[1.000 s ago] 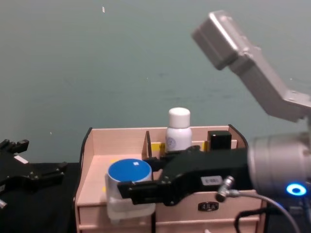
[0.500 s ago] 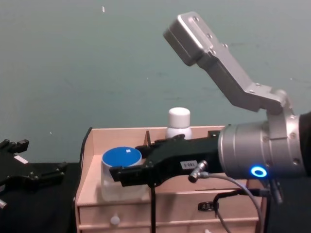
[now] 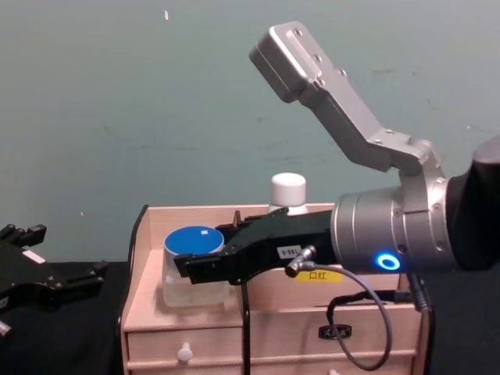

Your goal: Pick up the facial cleanser and watermelon frost from the table and place them into the tiered storage box.

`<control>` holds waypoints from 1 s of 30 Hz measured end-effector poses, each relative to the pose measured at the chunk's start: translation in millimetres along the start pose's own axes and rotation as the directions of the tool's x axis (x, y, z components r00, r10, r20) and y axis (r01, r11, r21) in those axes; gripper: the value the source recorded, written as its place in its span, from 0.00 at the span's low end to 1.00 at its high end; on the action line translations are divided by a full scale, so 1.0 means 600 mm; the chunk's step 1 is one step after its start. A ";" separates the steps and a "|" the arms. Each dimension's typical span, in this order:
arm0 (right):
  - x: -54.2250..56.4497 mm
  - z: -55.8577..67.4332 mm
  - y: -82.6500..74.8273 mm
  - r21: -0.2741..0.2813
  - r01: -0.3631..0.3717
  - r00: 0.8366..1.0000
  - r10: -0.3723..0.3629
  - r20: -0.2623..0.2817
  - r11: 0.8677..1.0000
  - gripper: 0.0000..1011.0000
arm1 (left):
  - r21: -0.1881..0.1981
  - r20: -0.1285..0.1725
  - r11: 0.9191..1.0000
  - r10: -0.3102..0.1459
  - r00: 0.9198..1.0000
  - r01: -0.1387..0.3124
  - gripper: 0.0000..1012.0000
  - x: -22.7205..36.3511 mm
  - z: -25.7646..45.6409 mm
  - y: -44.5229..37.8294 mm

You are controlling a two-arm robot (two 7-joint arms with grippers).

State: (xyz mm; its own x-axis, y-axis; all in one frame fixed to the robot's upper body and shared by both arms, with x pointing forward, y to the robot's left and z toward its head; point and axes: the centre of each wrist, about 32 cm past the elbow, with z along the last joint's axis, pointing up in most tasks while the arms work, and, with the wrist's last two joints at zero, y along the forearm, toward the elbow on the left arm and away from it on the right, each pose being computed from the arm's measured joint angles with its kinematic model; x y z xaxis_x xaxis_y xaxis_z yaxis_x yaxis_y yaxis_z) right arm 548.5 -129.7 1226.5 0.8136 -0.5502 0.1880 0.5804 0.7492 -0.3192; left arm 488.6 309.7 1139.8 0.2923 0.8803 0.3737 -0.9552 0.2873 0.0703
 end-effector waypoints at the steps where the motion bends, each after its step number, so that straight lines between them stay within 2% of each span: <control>1: 0.001 0.000 0.001 -0.001 0.002 1.000 -0.002 0.000 1.000 0.68 | 0.000 0.000 1.000 0.000 1.000 0.000 1.00 0.0000 0.000 0.000; 19: 0.010 -0.002 0.025 -0.015 0.033 0.999 -0.033 -0.011 0.999 0.68 | 0.000 0.000 1.000 0.000 1.000 0.000 1.00 0.0000 0.000 0.000; 30: 0.010 -0.002 0.025 -0.016 0.033 0.999 -0.033 -0.011 0.999 0.68 | 0.000 0.000 1.000 0.000 1.000 0.000 1.00 0.0000 0.000 0.000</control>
State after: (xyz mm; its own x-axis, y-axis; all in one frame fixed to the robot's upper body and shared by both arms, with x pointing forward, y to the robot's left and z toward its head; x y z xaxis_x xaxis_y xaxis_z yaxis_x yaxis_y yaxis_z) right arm 562.2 -122.2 1221.5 0.7937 -0.5784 0.1884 0.6059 0.7248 -0.3279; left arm 488.6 309.7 1139.8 0.2922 0.8803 0.3737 -0.9553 0.2873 0.0702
